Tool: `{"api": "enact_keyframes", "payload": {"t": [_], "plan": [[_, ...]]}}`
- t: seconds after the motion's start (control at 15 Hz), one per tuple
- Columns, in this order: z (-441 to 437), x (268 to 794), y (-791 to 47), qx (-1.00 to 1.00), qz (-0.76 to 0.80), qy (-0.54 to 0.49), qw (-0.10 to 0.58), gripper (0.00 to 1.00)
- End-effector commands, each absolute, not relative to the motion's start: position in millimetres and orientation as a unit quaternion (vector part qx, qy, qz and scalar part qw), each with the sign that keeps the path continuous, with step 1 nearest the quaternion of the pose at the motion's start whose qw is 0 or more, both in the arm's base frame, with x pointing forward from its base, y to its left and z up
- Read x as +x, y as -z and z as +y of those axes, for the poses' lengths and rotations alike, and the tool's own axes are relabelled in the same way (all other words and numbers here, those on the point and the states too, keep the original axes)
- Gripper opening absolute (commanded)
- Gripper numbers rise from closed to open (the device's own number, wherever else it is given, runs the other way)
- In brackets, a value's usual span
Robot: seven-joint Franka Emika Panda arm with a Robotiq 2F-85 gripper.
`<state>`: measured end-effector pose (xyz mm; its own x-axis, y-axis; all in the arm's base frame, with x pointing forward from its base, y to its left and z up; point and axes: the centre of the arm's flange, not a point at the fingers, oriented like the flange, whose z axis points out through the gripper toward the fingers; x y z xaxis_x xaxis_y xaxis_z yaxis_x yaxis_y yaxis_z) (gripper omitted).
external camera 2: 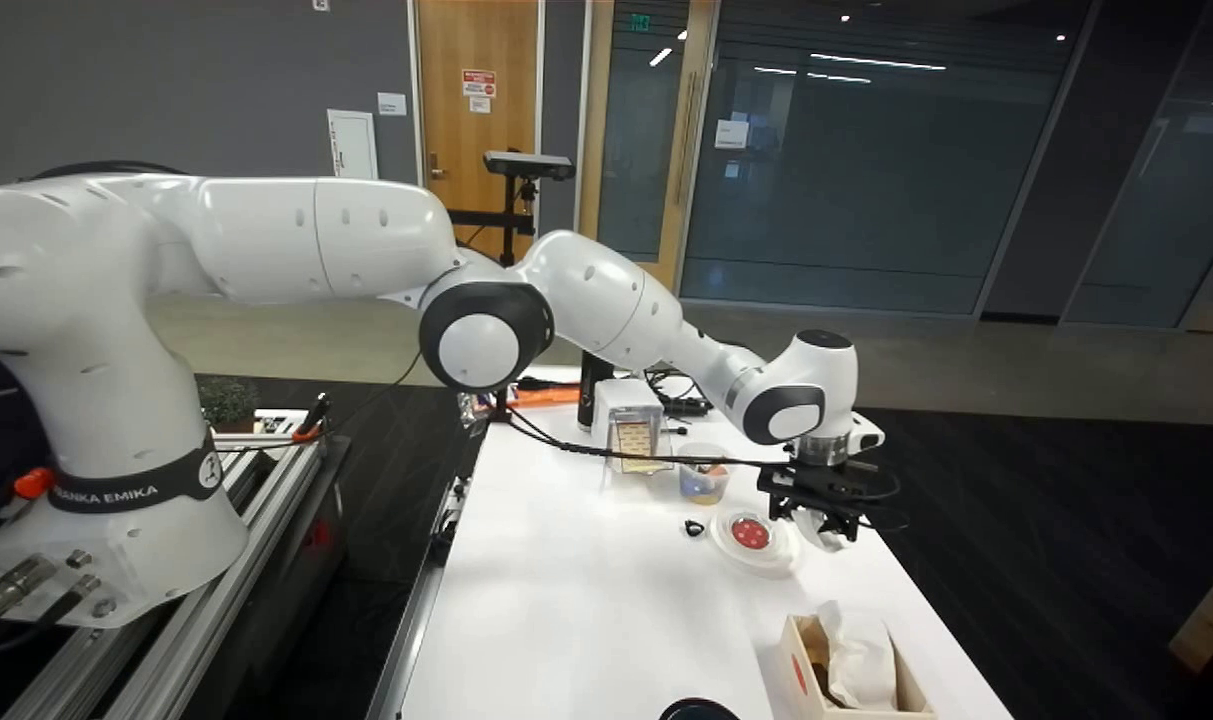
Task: Use the white napkin to wipe the item on the white plate.
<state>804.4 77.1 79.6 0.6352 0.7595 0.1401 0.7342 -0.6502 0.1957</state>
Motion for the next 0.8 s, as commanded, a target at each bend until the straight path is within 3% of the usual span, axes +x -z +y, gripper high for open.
{"api": "enact_keyframes", "payload": {"t": [0.0,0.73], "plan": [[84.3,832.7,-82.3,0.937,0.327,-0.106,0.058,0.00],[79.7,826.1,-88.3,0.962,0.251,-0.100,-0.031,0.00]]}}
